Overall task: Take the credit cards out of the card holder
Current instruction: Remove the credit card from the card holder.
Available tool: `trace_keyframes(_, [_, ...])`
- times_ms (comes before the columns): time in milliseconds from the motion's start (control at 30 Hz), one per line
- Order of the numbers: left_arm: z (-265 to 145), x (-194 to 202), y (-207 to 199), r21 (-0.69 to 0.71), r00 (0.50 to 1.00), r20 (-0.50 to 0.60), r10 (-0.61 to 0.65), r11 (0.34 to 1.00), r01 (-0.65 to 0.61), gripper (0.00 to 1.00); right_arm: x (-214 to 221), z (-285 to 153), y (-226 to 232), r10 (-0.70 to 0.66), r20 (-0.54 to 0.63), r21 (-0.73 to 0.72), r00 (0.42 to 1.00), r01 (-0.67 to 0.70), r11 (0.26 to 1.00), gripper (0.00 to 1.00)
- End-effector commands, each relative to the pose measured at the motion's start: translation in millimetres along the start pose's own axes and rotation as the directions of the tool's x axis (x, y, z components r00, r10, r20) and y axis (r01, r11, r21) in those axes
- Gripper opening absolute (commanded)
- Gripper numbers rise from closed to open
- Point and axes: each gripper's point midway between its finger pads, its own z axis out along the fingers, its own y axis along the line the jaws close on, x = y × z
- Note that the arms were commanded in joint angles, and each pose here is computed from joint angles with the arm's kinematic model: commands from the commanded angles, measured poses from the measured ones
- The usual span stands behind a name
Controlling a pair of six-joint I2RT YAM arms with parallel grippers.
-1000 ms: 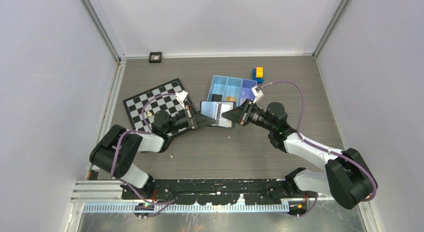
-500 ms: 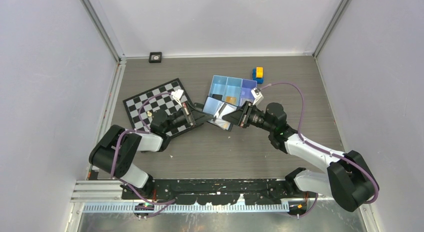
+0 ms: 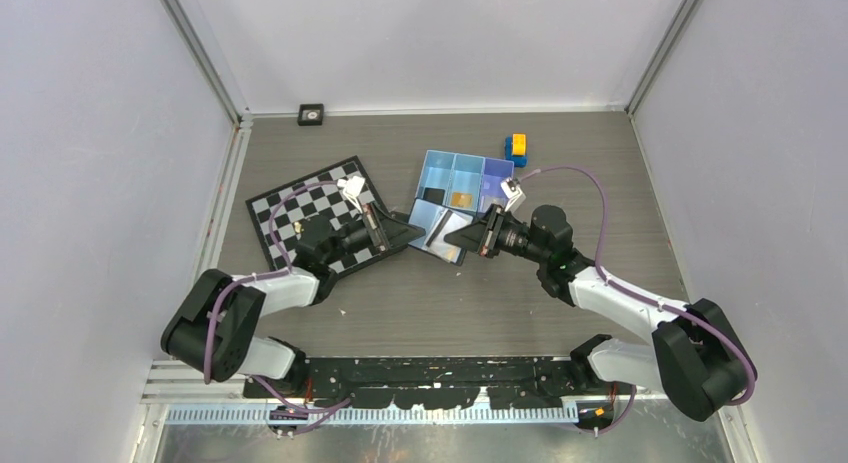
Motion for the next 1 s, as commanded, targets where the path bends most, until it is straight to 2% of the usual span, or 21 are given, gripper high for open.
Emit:
trace_keyframes(0, [4, -6, -7, -0.017, 0.997, -0.014, 0.078, 0.997, -0.078, 0.25, -8, -1, 19, -0.041, 0.024, -0.078, 0.999, 0.043, 0.996, 0.00])
trace_keyframes(67, [4, -3, -4, -0.044, 0.996, -0.037, 0.085, 0.995, -0.087, 0.26, -8, -1, 20, -0.043, 0.023, -0.080, 0.999, 0.044, 0.996, 0.01])
trace_keyframes(233, [9, 8, -7, -0.053, 0.991, -0.090, 0.099, 0.993, -0.104, 0.37, -8, -1, 20, -0.037, 0.017, -0.087, 0.999, 0.038, 0.995, 0.00])
trace_keyframes(433, [21, 22, -4, -0.036, 0.984, -0.169, 0.055, 0.997, -0.062, 0.37, -6, 1, 22, -0.032, 0.007, -0.106, 0.999, 0.032, 0.994, 0.00])
trace_keyframes(533, [25, 27, -7, -0.006, 0.981, -0.192, 0.042, 0.999, -0.044, 0.31, -6, 1, 23, -0.030, 0.004, -0.109, 1.000, 0.030, 0.994, 0.01])
trace_keyframes(633, [27, 26, -12, 0.028, 0.981, -0.187, 0.040, 0.999, -0.036, 0.03, -6, 0, 24, -0.031, 0.006, -0.112, 1.000, 0.031, 0.993, 0.00])
trace_keyframes(667, [27, 26, -12, 0.032, 0.982, -0.187, 0.035, 0.999, -0.030, 0.00, -6, 0, 24, -0.030, 0.007, -0.111, 1.000, 0.031, 0.993, 0.00])
trace_keyframes(733, [27, 24, -16, 0.052, 0.983, -0.177, 0.037, 0.998, -0.028, 0.00, -7, 0, 24, -0.031, 0.010, -0.110, 0.999, 0.032, 0.993, 0.01])
trace_keyframes(867, [19, 14, -10, 0.030, 0.992, -0.123, 0.019, 0.999, -0.015, 0.00, -10, -2, 21, -0.034, 0.032, -0.086, 0.999, 0.037, 0.996, 0.16])
trace_keyframes(967, [10, 3, -4, 0.003, 0.998, -0.066, 0.019, 1.000, -0.018, 0.00, -12, -5, 18, -0.041, 0.051, -0.062, 0.998, 0.044, 0.997, 0.20])
